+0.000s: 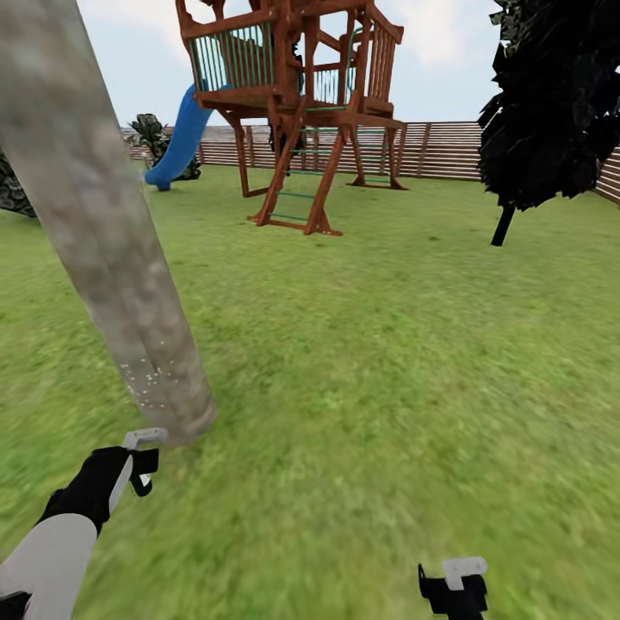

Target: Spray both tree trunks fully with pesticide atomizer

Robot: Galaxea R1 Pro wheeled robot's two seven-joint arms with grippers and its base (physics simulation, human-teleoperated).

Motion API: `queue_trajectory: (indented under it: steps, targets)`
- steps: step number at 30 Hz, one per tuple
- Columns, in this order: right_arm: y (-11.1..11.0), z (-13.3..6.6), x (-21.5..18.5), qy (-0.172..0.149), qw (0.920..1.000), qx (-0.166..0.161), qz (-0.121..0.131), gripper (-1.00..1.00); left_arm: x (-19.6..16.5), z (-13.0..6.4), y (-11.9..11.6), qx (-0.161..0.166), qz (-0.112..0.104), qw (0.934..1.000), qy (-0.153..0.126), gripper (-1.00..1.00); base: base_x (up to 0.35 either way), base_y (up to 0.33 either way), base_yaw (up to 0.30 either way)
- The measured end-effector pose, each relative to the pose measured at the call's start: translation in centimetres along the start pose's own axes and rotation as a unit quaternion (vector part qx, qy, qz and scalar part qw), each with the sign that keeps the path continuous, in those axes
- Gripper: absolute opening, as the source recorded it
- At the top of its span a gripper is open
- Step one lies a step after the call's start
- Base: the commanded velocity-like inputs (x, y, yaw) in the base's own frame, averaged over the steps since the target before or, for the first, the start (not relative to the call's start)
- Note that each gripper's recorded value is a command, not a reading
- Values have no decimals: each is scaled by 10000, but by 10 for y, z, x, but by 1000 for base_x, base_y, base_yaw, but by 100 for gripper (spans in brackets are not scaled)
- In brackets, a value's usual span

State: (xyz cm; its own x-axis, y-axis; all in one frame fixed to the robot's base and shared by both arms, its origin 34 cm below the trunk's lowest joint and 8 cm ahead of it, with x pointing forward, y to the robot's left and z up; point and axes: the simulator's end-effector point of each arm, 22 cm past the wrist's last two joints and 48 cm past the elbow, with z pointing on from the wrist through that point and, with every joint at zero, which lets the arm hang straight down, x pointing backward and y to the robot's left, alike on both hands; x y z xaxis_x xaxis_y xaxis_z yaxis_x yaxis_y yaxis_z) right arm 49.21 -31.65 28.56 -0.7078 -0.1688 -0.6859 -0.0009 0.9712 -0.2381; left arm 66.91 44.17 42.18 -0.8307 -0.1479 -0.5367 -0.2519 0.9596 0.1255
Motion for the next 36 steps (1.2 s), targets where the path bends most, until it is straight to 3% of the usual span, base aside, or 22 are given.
queue_trajectory:
  steps: [6, 18, 36]
  targets:
    - [0, 0, 0, 0, 10000, 0, 0, 100, -1, 0, 0, -2, 5, 10000, -26, -100, 148, -240, 30]
    - [0, 0, 0, 1, 10000, -1, 0, 100, -1, 0, 0, -4, 4, 10000, -33, -100, 103, -261, 265]
    - [0, 0, 0, -2, 10000, 0, 0, 100, -2, 0, 1, -9, -9, 10000, -40, -100, 118, -262, 16]
